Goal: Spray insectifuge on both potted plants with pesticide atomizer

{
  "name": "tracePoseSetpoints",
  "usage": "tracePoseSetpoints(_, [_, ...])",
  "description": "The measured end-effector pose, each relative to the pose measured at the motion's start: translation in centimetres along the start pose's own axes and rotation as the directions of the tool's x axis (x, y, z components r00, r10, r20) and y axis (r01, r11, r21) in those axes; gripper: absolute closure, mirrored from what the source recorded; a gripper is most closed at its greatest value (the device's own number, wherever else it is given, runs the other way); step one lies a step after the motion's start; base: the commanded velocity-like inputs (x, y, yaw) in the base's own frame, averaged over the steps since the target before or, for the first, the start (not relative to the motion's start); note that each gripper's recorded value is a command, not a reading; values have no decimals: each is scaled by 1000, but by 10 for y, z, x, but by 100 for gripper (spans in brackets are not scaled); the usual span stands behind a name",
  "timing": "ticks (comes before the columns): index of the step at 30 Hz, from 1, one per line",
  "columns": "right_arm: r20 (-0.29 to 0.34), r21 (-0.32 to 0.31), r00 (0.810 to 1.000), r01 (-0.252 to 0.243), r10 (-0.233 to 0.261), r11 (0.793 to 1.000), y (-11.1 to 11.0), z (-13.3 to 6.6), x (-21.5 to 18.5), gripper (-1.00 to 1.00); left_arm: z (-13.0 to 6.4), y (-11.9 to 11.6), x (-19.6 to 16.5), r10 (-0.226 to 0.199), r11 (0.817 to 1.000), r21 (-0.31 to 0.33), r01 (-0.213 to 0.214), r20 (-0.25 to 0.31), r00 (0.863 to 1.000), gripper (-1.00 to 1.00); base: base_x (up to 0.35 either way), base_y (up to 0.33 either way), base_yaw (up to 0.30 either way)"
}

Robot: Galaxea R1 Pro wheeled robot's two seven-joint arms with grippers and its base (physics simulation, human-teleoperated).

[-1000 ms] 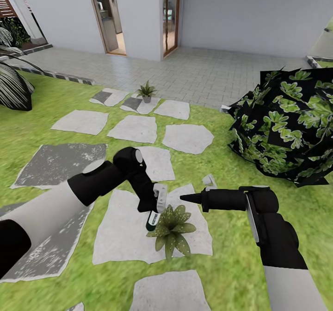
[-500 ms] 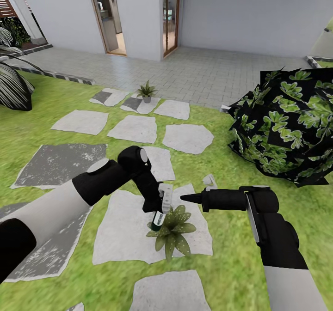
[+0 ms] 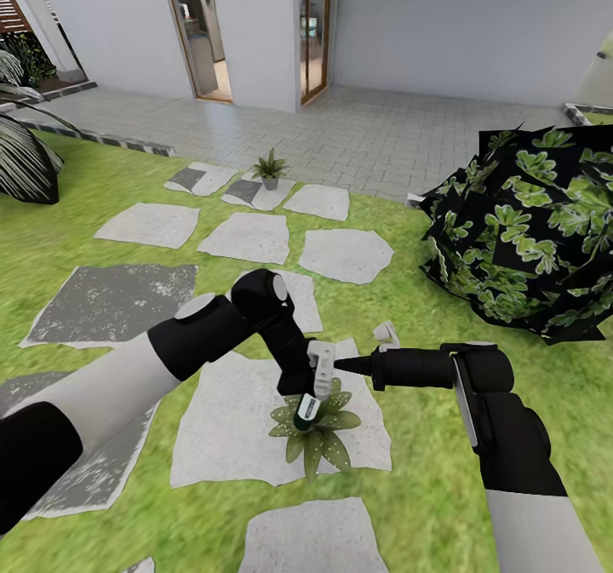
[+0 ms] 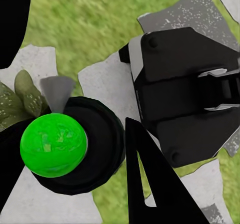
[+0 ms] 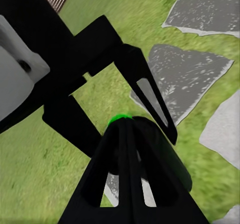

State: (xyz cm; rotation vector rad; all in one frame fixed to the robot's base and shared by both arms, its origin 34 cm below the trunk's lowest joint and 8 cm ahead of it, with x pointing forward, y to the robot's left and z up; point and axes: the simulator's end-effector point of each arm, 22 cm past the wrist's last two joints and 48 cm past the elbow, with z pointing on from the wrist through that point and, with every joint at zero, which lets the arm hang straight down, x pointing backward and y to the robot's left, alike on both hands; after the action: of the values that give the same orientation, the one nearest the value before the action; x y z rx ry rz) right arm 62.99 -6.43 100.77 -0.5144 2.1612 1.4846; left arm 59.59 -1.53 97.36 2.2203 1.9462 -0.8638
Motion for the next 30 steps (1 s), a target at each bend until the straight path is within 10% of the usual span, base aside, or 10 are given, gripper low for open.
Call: tracePoseSetpoints(30, [0,0,1000,0,0,1000,0,0,0,100,-10,6,-9,19,1000,-20,-19,-1,1000,100,0,0,0])
